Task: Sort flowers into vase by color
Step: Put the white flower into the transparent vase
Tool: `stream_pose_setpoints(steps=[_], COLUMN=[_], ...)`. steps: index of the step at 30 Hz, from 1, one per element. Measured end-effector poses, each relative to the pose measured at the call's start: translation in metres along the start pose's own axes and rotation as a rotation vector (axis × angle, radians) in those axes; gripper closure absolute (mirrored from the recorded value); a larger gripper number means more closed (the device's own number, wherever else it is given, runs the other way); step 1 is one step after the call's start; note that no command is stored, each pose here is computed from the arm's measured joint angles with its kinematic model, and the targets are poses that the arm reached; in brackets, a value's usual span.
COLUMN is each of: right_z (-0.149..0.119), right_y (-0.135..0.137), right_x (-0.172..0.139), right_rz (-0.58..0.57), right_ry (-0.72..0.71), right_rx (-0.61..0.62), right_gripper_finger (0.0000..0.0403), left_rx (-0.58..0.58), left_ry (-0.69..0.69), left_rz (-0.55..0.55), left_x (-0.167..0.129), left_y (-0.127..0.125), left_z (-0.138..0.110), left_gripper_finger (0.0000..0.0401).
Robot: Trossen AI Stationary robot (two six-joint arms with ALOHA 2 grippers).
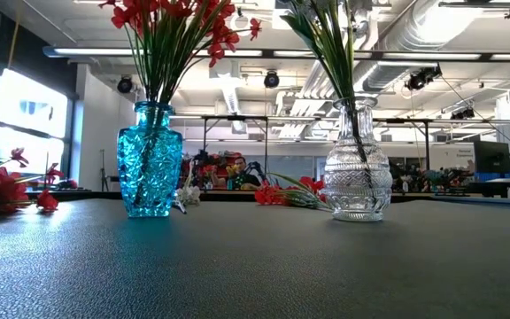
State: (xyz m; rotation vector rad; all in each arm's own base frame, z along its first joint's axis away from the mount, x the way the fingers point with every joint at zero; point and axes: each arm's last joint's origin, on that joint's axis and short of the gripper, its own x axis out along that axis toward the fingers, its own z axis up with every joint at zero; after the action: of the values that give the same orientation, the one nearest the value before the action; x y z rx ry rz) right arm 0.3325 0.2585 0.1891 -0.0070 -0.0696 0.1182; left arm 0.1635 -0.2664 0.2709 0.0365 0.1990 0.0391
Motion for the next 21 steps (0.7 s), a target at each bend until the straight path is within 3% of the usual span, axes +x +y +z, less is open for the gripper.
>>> stream_pose_setpoints(steps=[3, 7, 14, 17, 21], right_z=[0.021, 0.045, 0.064, 0.066, 0.066], right_y=[0.003, 0.003, 0.0, -0.002, -0.002], right_x=[0.014, 0.027, 0.046, 0.049, 0.049], right_rz=[-0.034, -0.193, -0.218, -0.226, -0.227], right_ry=[-0.039, -0.049, 0.02, 0.033, 0.041], right_rx=[-0.089, -0.074, -0.073, -0.072, -0.077], right_gripper_finger=[0.0167, 0.0167, 0.017, 0.0192, 0.0252], left_rx=[0.047, 0.093, 0.153, 0.155, 0.166], left_ry=[-0.019, -0.038, -0.046, -0.042, -0.041], left_rz=[0.056, 0.112, 0.136, 0.128, 0.134], left_x=[0.023, 0.047, 0.069, 0.073, 0.073], left_y=[0.002, 0.004, 0.007, 0.008, 0.008], left_z=[0.0, -0.002, -0.006, -0.007, -0.007], left_gripper_finger=[0.0398, 0.0398, 0.0398, 0.0398, 0.0398])
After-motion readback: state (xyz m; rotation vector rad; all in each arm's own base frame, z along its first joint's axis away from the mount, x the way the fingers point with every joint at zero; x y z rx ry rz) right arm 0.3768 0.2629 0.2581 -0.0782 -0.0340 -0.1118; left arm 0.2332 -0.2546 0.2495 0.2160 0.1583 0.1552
